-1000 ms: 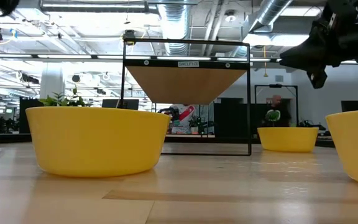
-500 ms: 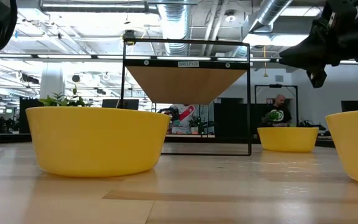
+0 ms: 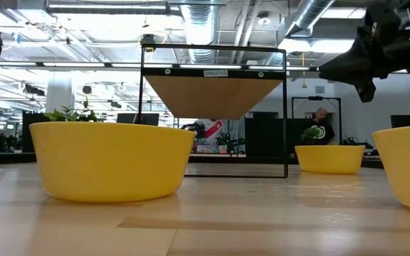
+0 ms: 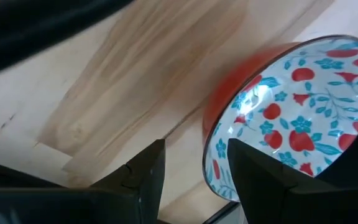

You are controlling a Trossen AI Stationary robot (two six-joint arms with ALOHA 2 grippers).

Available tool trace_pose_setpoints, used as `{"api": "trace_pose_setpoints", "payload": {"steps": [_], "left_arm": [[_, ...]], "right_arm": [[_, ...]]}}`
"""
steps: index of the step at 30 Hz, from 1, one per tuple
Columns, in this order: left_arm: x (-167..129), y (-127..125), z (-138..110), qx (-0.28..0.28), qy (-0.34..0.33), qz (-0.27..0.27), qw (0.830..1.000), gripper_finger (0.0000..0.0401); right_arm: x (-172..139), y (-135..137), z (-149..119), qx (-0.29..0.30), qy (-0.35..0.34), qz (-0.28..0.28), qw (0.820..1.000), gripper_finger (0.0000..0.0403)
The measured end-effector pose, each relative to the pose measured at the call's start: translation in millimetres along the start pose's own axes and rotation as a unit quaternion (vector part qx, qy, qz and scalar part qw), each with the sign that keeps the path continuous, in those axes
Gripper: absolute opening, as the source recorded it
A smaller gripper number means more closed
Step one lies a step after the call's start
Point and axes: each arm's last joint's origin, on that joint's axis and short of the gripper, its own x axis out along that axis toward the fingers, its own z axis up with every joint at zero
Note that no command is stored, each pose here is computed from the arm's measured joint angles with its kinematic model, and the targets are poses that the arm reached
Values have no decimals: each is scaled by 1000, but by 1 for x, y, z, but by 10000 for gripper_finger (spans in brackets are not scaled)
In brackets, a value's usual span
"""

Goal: Pick & Place Mini bowls
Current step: Stack the white patterned bowl on the other white patterned bowls on the shelf

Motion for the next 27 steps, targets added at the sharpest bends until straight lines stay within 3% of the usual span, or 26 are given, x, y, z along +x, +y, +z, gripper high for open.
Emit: {"api": "trace_pose_setpoints", "payload": {"steps": [11, 19, 27], "left_arm": [[0, -1, -1, 7, 8, -7, 1000, 173], [1, -1, -17, 129, 111, -12, 985, 173], [-3, 2, -30, 151, 120, -17, 981, 173]], "right_arm": [[0, 0, 0, 0, -1, 0, 1000, 63], [0, -1, 1, 0, -10, -18, 1000, 63], [0, -1, 1, 0, -11, -20, 1000, 63]]}}
